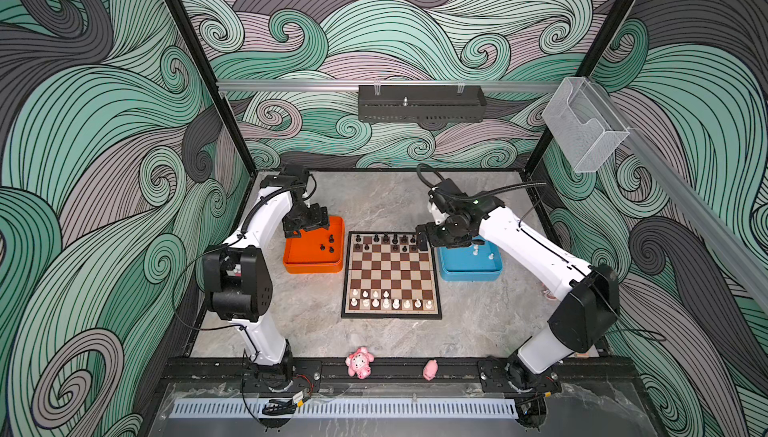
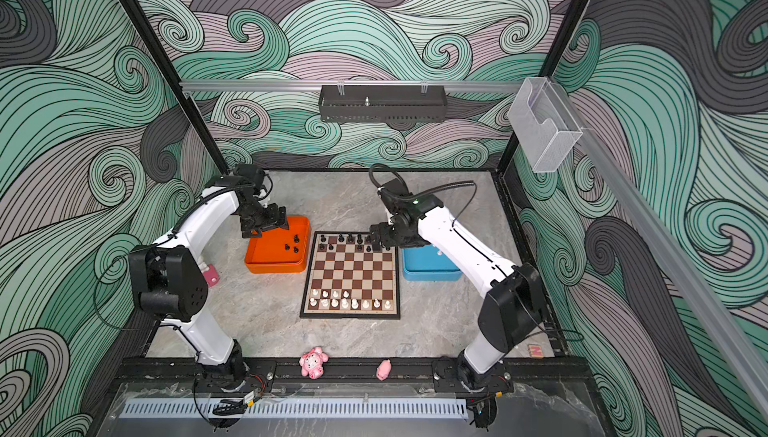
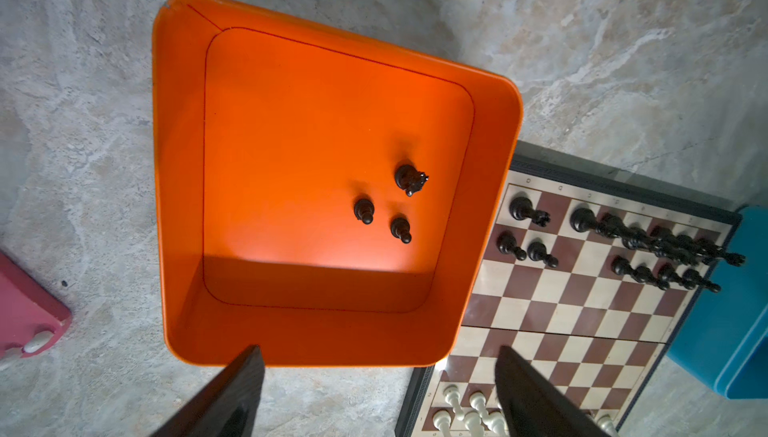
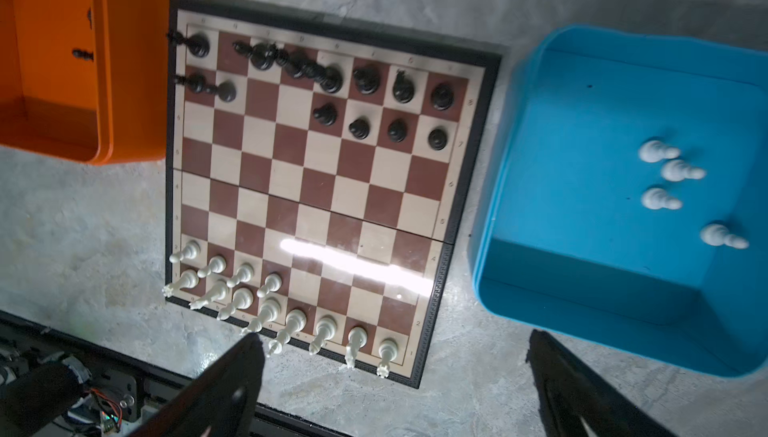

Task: Set up the chess pieces on the board
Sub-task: 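Raise the right gripper over the blue bin while the left descends into the orange bin, then close the left gripper on a black pawn in the orange bin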

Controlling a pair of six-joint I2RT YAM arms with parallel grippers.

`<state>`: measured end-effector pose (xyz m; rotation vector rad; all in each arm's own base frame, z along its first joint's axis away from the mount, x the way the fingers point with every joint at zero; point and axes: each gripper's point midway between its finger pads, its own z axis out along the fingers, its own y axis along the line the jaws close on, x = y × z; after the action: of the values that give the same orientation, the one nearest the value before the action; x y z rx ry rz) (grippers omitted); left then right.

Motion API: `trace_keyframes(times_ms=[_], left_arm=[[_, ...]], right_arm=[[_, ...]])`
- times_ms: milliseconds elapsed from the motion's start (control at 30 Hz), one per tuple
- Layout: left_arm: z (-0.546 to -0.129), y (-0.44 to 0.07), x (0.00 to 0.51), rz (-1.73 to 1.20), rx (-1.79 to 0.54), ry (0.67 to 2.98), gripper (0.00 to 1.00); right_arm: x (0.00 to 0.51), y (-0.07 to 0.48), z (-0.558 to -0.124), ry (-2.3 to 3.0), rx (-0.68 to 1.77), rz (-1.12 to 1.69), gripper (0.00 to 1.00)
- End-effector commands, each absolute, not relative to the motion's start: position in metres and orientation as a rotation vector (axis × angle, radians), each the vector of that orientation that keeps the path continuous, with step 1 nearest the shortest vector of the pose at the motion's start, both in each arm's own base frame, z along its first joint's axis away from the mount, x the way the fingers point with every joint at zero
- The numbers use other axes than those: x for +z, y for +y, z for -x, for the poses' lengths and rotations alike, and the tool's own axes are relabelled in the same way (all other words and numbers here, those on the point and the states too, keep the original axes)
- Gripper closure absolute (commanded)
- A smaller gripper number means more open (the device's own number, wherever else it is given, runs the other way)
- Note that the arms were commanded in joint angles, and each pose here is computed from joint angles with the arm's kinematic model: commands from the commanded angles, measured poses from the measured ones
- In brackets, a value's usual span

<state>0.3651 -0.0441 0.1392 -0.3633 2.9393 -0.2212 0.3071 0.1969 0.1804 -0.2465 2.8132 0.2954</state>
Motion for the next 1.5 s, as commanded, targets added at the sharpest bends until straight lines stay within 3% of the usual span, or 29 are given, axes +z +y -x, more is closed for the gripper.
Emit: trace_keyframes(times_ms=[0, 267, 533, 933, 1467], left_arm=[[-0.363, -0.035, 0.133, 0.397, -0.168, 2.973, 0.06], [-0.371, -0.034, 0.113, 0.419, -0.147, 2.988, 0.03], [-0.377, -0.032, 0.084, 0.46, -0.124, 3.007, 0.01], [-0.38, -0.033, 0.047, 0.462, -0.086, 3.057, 0.31], [-0.383, -0.041, 0.033, 0.417, -0.054, 3.084, 0.48]], right_arm=[[0.202, 0.173, -0.321, 2.735, 0.336, 0.147, 0.01], [0.194, 0.126, -0.333, 2.73, 0.472, -0.079, 0.01], [0.184, 0.116, -0.334, 2.746, 0.511, -0.107, 0.0], [0.168, 0.107, -0.332, 2.781, 0.519, -0.121, 0.0], [0.155, 0.104, -0.334, 2.806, 0.534, -0.135, 0.0]])
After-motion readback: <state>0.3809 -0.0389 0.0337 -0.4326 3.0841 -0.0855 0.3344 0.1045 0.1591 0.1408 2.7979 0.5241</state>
